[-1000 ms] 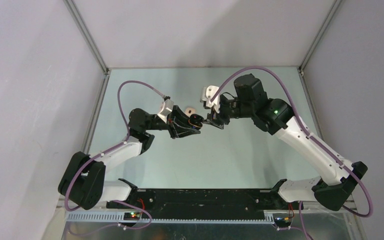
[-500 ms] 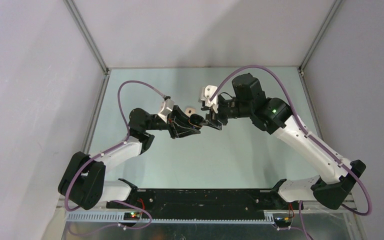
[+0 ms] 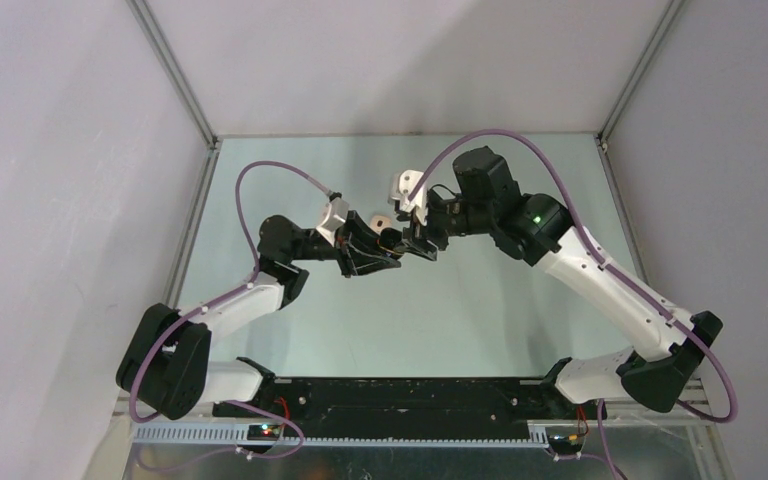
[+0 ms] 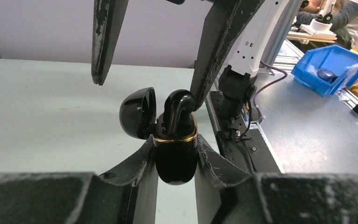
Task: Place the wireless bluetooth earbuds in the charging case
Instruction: Place the earbud in the charging case.
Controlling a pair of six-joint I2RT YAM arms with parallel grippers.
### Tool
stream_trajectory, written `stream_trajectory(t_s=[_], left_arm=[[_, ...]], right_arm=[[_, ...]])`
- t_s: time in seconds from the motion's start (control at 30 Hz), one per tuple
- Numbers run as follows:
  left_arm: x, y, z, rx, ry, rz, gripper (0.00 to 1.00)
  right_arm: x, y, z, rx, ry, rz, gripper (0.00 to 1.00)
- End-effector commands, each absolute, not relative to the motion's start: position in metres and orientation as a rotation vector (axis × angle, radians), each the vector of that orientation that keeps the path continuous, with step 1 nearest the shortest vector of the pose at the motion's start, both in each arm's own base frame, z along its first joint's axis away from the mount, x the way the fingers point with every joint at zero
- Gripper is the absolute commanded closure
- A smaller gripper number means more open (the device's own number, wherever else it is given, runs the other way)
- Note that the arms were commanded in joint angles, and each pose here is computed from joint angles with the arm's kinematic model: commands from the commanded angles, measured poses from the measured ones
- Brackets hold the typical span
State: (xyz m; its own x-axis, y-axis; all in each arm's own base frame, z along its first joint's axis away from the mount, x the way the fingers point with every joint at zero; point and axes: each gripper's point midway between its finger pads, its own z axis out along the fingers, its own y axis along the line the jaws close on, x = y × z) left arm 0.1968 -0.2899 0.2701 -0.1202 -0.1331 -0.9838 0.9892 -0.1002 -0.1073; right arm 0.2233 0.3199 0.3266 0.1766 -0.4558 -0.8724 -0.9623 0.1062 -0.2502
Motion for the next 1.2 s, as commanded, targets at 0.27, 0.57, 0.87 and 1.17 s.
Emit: stream_trajectory(t_s=[0.27, 0.57, 0.87, 1.17], left_arm=[[0.19, -0.289, 0.275, 1.162, 1.076, -1.379, 0.89], [0.187, -0.291, 0.269, 1.188, 1.084, -1.379, 0.89], [0.188, -0.291, 0.269, 1.186, 1.087, -1.381, 0.89], [0.186, -0.291, 0.274, 1.181, 1.065, -1.387, 0.9]], right_arm=[[0.231, 0.324, 0.352, -1.453, 1.368, 0.654, 0.41], [0.231, 0.326, 0.355, -1.46, 1.367, 0.661, 0.41], [0.224, 0.331, 0.348, -1.498, 1.359, 0.686, 0.45], [0.217, 0.336, 0.346, -1.532, 1.35, 0.709, 0.55]])
